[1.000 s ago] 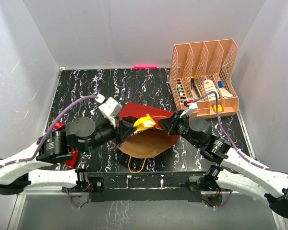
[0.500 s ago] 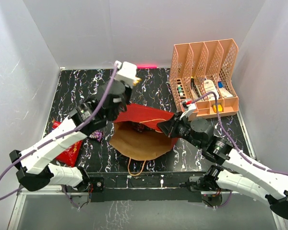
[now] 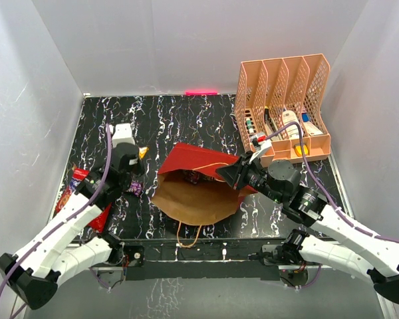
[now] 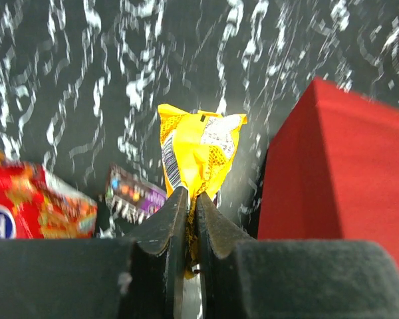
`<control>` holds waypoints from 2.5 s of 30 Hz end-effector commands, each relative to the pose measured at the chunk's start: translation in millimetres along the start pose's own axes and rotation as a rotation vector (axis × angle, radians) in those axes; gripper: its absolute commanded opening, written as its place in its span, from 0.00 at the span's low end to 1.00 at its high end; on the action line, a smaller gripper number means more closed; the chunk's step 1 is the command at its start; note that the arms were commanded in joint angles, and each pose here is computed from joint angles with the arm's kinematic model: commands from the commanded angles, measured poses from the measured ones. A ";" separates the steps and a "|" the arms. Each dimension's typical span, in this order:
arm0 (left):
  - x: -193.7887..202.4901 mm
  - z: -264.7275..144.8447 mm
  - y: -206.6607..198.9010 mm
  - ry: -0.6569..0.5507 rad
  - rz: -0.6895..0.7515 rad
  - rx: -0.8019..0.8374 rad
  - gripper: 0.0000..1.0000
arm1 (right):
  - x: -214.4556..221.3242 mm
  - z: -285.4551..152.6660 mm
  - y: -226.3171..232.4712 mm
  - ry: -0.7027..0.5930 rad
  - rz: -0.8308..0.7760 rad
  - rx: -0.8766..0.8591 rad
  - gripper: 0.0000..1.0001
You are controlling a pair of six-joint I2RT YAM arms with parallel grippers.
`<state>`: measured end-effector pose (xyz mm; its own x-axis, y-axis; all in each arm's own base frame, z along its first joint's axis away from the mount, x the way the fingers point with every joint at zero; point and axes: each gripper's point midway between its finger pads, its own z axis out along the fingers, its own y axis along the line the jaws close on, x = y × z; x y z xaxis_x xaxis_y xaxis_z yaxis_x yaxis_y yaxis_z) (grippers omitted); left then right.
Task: Take the snacks out of the paper bag
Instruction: Place the snack at the center of the board, then take out the snack from the paper bag.
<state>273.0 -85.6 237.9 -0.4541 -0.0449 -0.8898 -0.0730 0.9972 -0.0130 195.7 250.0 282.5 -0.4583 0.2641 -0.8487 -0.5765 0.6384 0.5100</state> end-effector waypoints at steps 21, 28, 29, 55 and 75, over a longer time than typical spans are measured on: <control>152.6 18.4 62.9 0.114 -0.468 -0.375 0.10 | -35.0 -4.0 26.5 -0.134 0.032 -0.108 0.07; 153.5 10.5 60.8 0.139 -0.485 -0.344 0.58 | -18.6 2.9 58.3 -0.010 -0.007 -0.274 0.07; 149.4 8.1 58.4 0.139 -0.493 -0.326 0.65 | -14.8 5.4 62.5 0.011 -0.009 -0.299 0.07; -28.9 -157.7 -118.2 -0.056 -0.469 1.116 0.90 | -34.1 9.9 59.3 -0.045 0.011 -0.241 0.07; 72.5 -184.4 -196.7 0.020 0.095 1.367 0.85 | -33.8 12.2 52.0 -0.061 0.014 -0.209 0.07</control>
<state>85.1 -289.3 303.2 -0.5683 -0.0531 -0.8211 0.8167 0.0854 -0.5708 185.6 285.1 313.5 -0.4879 0.2584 -0.8338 -0.6786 0.4885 0.5485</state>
